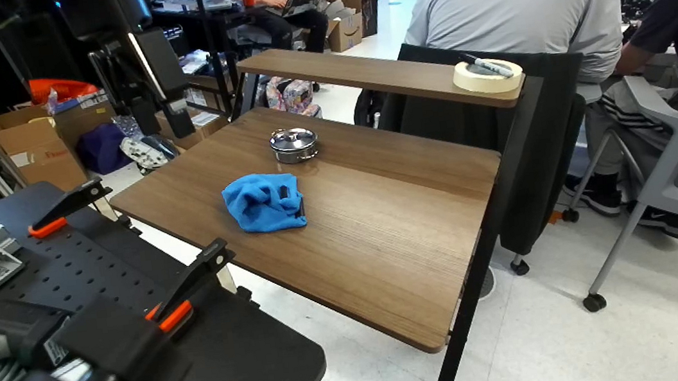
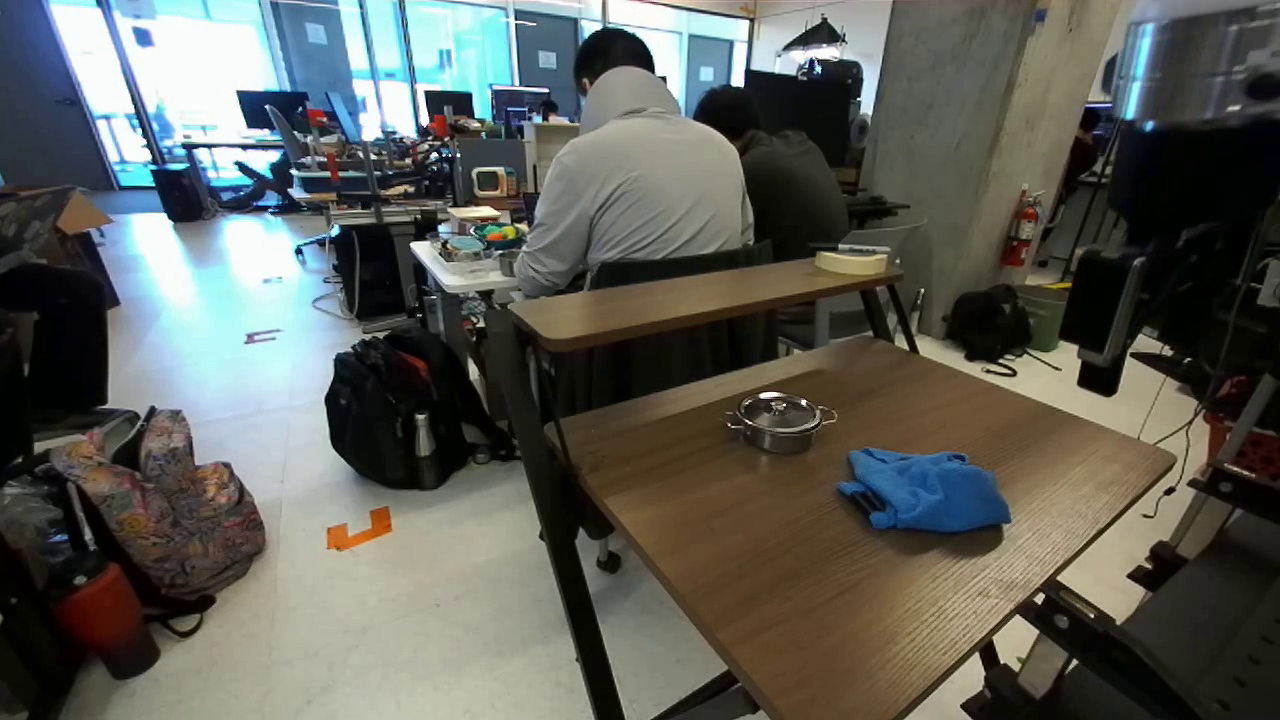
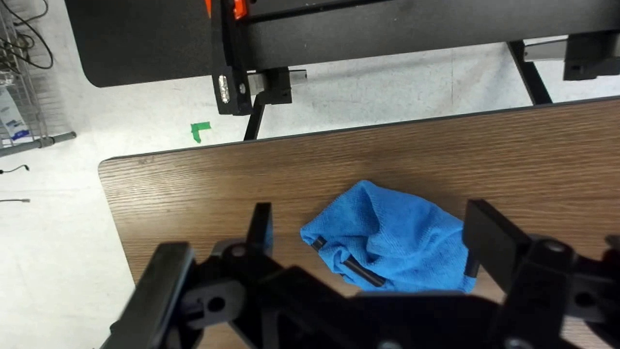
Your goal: Move the cloth to the right of the table
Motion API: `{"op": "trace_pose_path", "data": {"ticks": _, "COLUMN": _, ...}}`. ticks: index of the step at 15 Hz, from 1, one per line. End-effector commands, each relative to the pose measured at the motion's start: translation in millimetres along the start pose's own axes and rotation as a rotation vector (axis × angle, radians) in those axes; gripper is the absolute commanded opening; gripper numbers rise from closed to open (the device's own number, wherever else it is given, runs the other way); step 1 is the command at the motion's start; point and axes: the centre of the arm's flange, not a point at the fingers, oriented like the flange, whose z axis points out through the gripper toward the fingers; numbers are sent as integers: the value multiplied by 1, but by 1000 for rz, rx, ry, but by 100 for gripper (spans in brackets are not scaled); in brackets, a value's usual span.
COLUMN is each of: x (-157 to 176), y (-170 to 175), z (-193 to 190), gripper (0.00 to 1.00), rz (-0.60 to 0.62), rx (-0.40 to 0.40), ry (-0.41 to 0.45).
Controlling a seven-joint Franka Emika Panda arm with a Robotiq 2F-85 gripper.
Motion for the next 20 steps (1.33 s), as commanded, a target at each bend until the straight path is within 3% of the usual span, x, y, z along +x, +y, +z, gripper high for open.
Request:
{"op": "trace_pose_path", "data": {"ticks": 1, "x": 48, "y": -5, "z": 39, "gripper": 100, "rz": -52, "rx": -2, "ry": -43}}
{"op": "trace_pose_path", "data": {"ticks": 6, "x": 81, "y": -11, "z": 86, "gripper": 100, "rz": -143, "rx": 4, "ry": -97}}
{"op": "trace_pose_path", "data": {"ticks": 8, "x": 94, "y": -15, "z": 100, "gripper": 100, "rz": -102, "rx": 15, "ry": -133}}
{"op": "trace_pose_path", "data": {"ticks": 9, "x": 68, "y": -10, "z": 86, "gripper": 100, "rz": -113, "rx": 0, "ry": -114}}
{"op": "trace_pose_path", "data": {"ticks": 16, "x": 78, "y": -15, "z": 98, "gripper": 100, "rz": -130, "rx": 30, "ry": -128}}
{"op": "trace_pose_path", "data": {"ticks": 20, "x": 82, "y": -22, "z": 106, "gripper": 100, "rz": -129, "rx": 43, "ry": -86}}
